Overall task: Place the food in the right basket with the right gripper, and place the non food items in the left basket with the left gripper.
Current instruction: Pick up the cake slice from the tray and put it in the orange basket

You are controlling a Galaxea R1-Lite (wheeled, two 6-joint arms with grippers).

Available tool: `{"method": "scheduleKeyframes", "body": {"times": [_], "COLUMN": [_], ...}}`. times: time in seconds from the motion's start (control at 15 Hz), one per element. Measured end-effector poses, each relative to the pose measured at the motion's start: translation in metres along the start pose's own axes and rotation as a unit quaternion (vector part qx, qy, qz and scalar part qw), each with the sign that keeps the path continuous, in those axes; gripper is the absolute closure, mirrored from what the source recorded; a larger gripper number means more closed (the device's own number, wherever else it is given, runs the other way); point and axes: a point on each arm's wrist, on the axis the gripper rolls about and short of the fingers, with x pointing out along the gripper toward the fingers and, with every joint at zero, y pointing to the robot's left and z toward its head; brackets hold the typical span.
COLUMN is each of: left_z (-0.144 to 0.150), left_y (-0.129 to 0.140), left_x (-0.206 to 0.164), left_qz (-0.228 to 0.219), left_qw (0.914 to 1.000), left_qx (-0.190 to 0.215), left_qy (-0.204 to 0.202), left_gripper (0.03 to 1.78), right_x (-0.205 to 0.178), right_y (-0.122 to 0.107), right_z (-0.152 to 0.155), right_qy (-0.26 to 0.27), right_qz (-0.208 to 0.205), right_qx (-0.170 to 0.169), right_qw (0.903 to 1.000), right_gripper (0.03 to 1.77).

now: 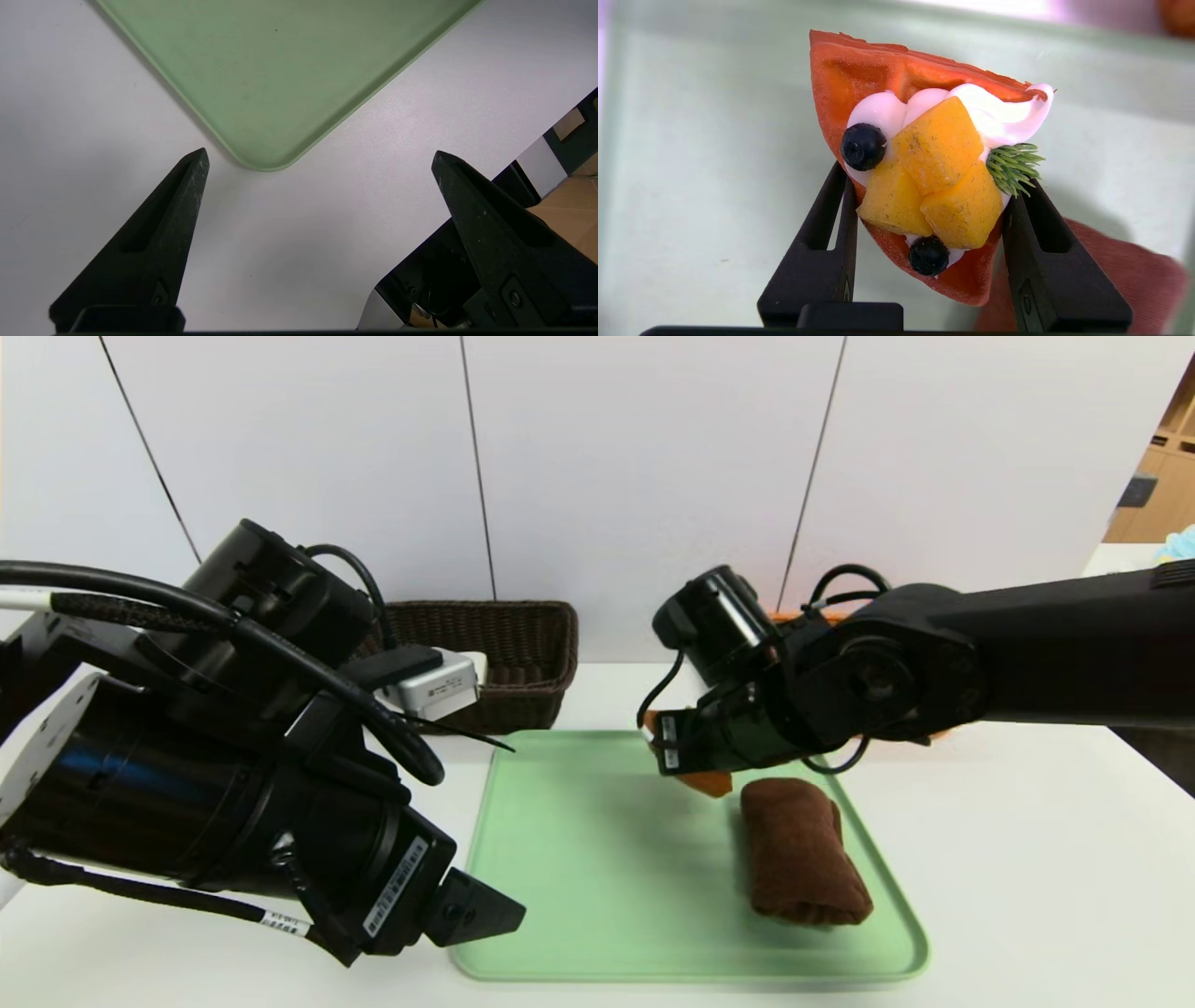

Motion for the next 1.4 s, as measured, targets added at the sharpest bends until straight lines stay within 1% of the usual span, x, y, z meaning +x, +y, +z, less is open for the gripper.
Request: {"method": "scheduleKeyframes", "body": {"times": [0.13, 0.27, 0.4, 0.53, 0.73, 0.93, 1.07, 1.2, 1.4], "left_z": [0.000, 0.000, 0.000, 0.000, 0.000, 0.002, 0.003, 0.002, 0.002], "left_y": [0.000, 0.000, -0.001, -0.001, -0.001, -0.001, -0.001, -0.001, -0.001], "left_x": [-0.001, -0.001, -0.002, -0.002, -0.002, 0.000, 0.001, 0.001, 0.002], "left_qz": [-0.001, -0.001, -0.001, -0.001, -0.001, -0.003, -0.003, -0.003, -0.003], "left_qw": [1.0000, 1.0000, 1.0000, 1.0000, 1.0000, 1.0000, 0.9999, 0.9999, 1.0000], "left_qx": [0.001, 0.001, 0.001, 0.002, 0.003, 0.005, 0.006, 0.004, 0.003], "left_qy": [0.000, -0.002, -0.003, -0.003, -0.003, -0.008, -0.011, -0.009, -0.007], "left_gripper": [0.12, 0.12, 0.12, 0.12, 0.12, 0.12, 0.12, 0.12, 0.12], "right_x": [-0.019, -0.036, -0.045, -0.048, -0.039, -0.016, 0.002, 0.019, 0.045], "right_y": [-0.009, -0.025, -0.042, -0.062, -0.097, -0.130, -0.145, -0.158, -0.171], "right_z": [0.016, 0.034, 0.053, 0.067, 0.078, 0.085, 0.086, 0.088, 0.084], "right_qy": [-0.033, -0.075, -0.130, -0.169, -0.178, -0.185, -0.176, -0.176, -0.156], "right_qz": [0.005, 0.007, 0.008, -0.003, -0.044, -0.080, -0.101, -0.116, -0.134], "right_qx": [0.016, 0.041, 0.063, 0.078, 0.098, 0.124, 0.126, 0.121, 0.112], "right_qw": [0.9993, 0.9964, 0.9894, 0.9826, 0.9782, 0.9715, 0.9710, 0.9699, 0.9722], "right_gripper": [0.94, 0.94, 0.94, 0.94, 0.94, 0.94, 0.94, 0.94, 0.94]}}
